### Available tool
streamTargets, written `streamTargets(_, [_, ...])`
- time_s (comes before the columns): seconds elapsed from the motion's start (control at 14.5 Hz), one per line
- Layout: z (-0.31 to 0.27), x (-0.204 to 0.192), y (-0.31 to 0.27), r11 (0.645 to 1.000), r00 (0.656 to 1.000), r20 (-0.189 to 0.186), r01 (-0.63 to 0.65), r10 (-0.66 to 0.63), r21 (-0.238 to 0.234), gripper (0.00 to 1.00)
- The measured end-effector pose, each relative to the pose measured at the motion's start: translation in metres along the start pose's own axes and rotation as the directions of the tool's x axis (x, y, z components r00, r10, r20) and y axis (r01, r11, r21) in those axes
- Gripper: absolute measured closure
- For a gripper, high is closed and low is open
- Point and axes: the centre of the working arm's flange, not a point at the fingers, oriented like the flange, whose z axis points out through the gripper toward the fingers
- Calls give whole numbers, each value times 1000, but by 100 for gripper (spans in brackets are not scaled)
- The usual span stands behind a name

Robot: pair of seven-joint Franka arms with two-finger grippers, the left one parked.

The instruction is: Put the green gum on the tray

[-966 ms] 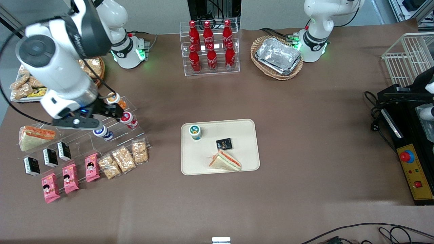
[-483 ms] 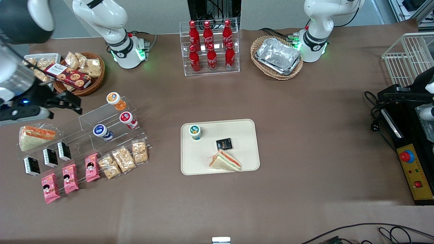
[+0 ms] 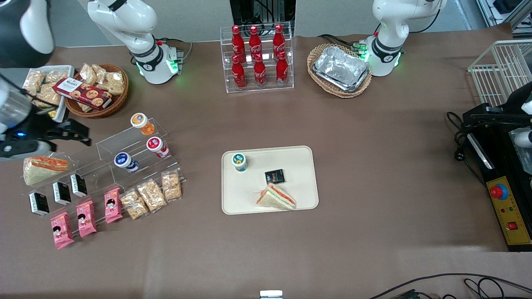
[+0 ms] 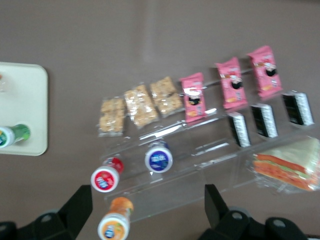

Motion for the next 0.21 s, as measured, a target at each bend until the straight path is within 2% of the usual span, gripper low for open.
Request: streamTargets(0.21, [-14, -11, 43, 1000, 999, -22, -25, 25, -5, 0])
